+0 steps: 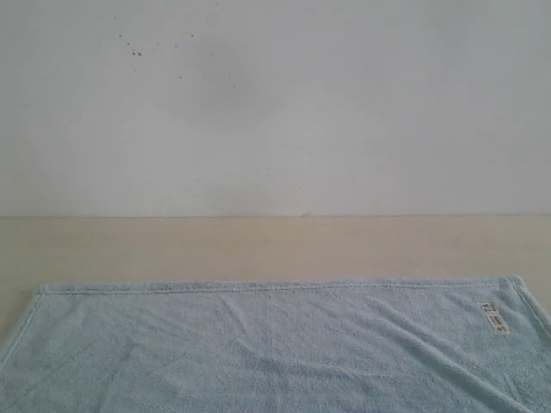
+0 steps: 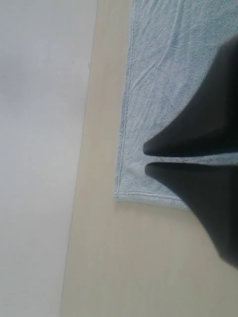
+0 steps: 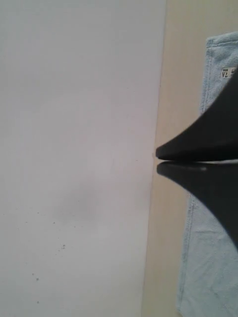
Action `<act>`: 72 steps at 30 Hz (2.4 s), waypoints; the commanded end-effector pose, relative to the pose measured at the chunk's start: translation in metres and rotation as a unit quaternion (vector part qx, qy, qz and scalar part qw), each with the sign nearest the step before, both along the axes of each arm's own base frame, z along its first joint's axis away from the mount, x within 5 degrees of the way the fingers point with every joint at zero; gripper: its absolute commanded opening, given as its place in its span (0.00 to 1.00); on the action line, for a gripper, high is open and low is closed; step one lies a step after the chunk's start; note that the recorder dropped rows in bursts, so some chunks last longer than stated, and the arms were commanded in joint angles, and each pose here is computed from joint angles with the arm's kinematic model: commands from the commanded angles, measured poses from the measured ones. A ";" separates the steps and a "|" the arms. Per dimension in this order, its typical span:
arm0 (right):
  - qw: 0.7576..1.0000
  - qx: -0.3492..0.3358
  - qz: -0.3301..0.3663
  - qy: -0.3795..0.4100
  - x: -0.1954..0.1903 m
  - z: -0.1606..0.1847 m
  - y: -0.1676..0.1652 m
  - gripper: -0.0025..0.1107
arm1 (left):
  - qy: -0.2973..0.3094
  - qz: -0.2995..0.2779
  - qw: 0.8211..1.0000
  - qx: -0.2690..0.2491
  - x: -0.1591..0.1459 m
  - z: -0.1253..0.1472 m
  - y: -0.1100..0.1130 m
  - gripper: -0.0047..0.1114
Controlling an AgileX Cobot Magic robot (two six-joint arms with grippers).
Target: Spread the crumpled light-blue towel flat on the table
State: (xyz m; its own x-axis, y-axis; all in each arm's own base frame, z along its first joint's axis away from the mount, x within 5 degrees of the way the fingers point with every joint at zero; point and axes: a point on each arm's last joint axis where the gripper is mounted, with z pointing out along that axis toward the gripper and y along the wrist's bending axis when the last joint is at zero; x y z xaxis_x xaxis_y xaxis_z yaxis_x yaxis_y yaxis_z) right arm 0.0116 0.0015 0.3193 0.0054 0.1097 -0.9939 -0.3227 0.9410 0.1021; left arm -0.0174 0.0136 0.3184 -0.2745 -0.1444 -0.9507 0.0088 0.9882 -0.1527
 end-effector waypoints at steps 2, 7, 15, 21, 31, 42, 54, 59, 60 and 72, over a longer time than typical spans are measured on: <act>1.000 -0.011 0.011 0.021 -0.001 -0.005 0.001 0.02 | -0.004 -0.003 1.000 -0.002 -0.002 0.001 0.000 0.08; 1.000 -0.002 0.012 0.027 -0.001 -0.005 0.002 0.02 | -0.004 -0.003 1.000 -0.002 -0.002 0.001 0.000 0.08; 1.000 -0.002 0.012 0.027 -0.001 -0.005 0.002 0.02 | -0.004 -0.003 1.000 -0.002 -0.002 0.001 0.000 0.08; 1.000 -0.002 0.012 0.027 -0.001 -0.005 0.002 0.02 | -0.004 -0.003 1.000 -0.002 -0.002 0.001 0.000 0.08; 1.000 0.002 0.014 0.017 0.011 -0.026 0.006 0.02 | -0.004 -0.003 1.000 -0.002 -0.002 0.001 0.000 0.08; 0.998 -0.015 0.014 0.055 0.034 -0.088 0.015 0.02 | -0.003 -0.003 1.000 -0.002 -0.002 0.001 0.000 0.08; 0.999 -0.028 0.015 0.037 0.041 -0.118 0.018 0.02 | -0.003 -0.003 1.000 -0.002 -0.002 0.001 0.000 0.08; 0.997 -0.075 0.017 0.022 0.041 -0.119 0.018 0.02 | -0.003 -0.003 1.000 -0.002 -0.002 0.001 0.000 0.08; 0.997 -0.078 0.018 0.021 0.041 -0.119 0.018 0.02 | -0.003 -0.003 1.000 -0.002 -0.002 0.001 0.000 0.08; 0.997 -0.070 0.019 0.025 0.041 -0.119 0.019 0.02 | -0.003 -0.003 1.000 -0.002 -0.002 0.001 0.000 0.08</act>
